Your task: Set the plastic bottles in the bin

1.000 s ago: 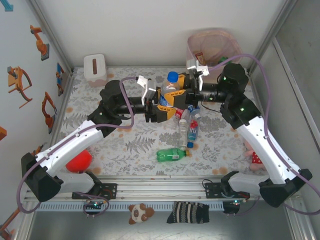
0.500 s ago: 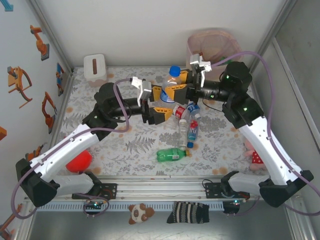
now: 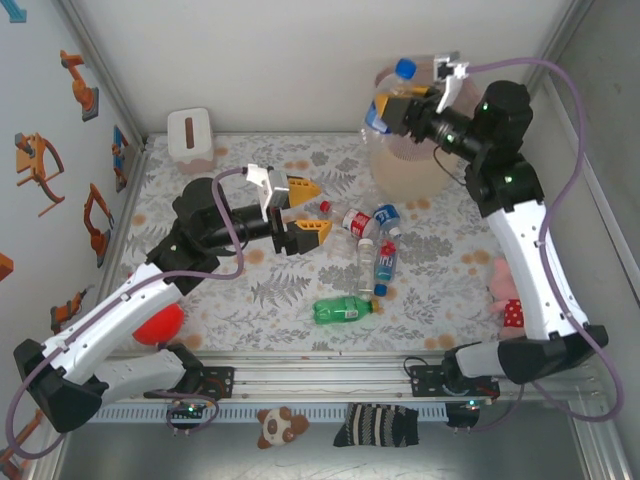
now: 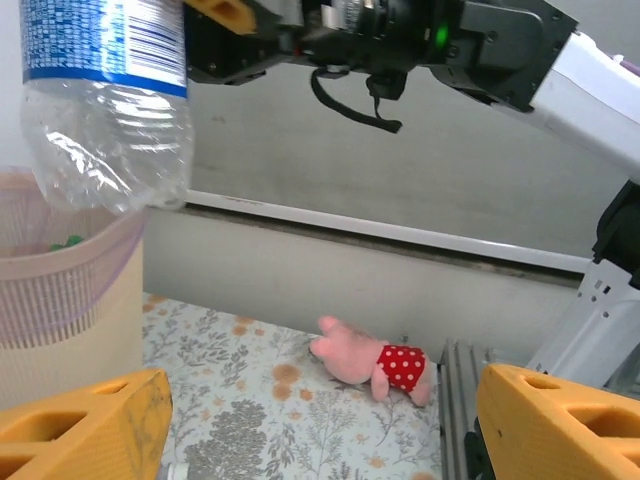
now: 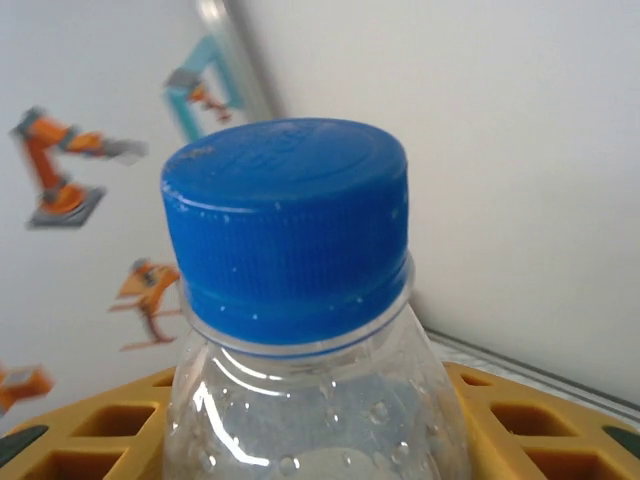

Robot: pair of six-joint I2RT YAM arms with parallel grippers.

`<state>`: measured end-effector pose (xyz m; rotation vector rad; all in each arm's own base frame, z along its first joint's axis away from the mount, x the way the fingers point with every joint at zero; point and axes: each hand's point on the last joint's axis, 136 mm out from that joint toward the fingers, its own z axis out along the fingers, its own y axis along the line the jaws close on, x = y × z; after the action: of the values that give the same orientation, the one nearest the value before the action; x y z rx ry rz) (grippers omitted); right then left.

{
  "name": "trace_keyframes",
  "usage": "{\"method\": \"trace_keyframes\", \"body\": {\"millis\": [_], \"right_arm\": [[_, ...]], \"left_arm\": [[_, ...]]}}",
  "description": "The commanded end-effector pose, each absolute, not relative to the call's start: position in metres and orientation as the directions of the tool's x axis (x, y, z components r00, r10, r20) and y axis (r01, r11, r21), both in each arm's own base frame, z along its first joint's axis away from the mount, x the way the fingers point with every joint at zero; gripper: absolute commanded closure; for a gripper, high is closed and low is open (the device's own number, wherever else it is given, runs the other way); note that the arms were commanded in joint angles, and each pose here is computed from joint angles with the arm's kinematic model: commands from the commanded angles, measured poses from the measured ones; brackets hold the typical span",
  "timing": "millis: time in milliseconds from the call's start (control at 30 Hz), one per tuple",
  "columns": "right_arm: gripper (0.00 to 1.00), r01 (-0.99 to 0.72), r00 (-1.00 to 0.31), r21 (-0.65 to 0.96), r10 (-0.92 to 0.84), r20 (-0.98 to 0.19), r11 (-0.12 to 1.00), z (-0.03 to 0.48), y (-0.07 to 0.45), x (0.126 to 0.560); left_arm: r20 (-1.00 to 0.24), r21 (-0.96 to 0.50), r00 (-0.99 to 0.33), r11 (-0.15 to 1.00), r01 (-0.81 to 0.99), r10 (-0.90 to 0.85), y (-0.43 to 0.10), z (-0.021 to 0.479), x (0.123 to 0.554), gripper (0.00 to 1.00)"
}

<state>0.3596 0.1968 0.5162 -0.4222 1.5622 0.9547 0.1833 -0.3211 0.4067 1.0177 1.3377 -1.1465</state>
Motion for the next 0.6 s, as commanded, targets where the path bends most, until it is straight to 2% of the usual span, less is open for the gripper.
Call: {"method": "trace_keyframes", "body": {"millis": [0,133,300,433,567], "right_arm": [[0.52,-0.585,-0.247,0.448,0.378,-0.892,0.676,0.526,0.157,0.400],[0.54,-0.420,-0.221,0.502,0.451,-0.865,0.756,0.515,0.116,0.446],[0.55,-0.198,-0.150,0.561,0.541,-0.828,0.804,0.489,0.074,0.493],[0.55,-0.069,-0.089,0.656,0.651,-0.754,0.751,0.466,0.051,0.525],[0.56,0.080,-0.085,0.798,0.801,-0.592,0.598,0.432,0.039,0.560]], "left_arm": [[-0.996,-0.085,-0.083,0.209,0.974,-0.014,-0.317,0.400,0.187,0.21],[-0.996,-0.089,-0.087,0.211,0.973,-0.021,-0.316,0.400,0.185,0.21],[-0.995,-0.098,-0.095,0.225,0.970,-0.021,-0.315,0.397,0.187,0.21],[-0.995,-0.099,-0.094,0.243,0.965,-0.034,-0.313,0.397,0.190,0.22],[-0.995,-0.102,-0.095,0.250,0.963,-0.043,-0.313,0.396,0.191,0.22]]}}
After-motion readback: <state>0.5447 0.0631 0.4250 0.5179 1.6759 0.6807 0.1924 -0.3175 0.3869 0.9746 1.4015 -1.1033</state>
